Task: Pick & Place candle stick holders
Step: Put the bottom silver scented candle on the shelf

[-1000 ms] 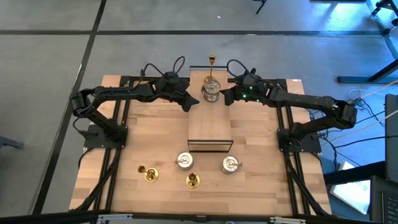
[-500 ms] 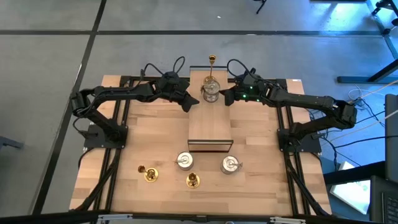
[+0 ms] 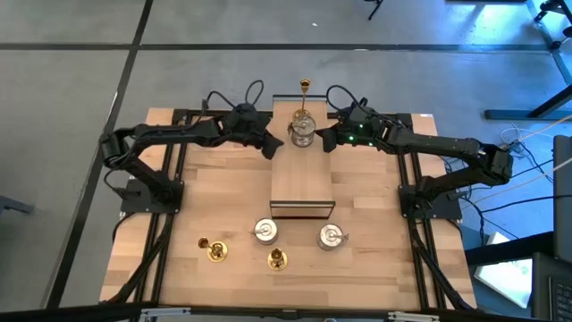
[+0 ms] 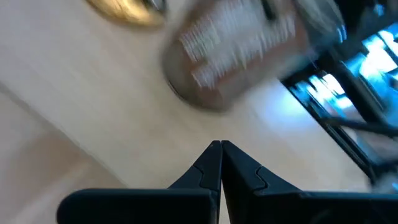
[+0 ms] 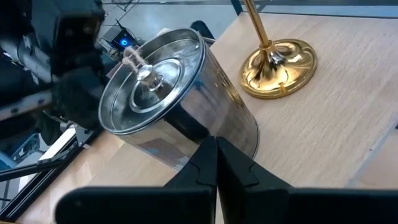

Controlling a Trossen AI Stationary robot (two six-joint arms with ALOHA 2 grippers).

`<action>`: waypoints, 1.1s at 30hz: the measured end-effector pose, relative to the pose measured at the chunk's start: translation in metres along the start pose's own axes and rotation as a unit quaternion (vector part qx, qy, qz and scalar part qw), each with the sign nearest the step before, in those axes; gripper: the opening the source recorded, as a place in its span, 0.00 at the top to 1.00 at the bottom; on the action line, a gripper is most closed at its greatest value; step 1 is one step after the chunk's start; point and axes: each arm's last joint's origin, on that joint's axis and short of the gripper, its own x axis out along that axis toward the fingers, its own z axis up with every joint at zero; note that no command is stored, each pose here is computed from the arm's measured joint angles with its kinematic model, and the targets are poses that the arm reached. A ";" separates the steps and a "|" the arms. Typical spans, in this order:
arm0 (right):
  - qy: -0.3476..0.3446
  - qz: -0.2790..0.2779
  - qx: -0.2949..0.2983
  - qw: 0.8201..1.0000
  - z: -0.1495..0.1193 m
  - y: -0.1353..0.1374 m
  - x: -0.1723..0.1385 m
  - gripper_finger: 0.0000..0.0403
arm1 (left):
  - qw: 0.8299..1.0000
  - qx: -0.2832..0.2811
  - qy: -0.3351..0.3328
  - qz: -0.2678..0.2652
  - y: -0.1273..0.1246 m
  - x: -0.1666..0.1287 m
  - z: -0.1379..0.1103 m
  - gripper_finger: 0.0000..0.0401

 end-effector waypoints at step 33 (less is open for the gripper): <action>-0.045 0.009 0.001 0.999 0.011 -0.002 -0.001 1.00 | 0.996 0.007 -0.083 -0.020 0.011 -0.011 0.026 1.00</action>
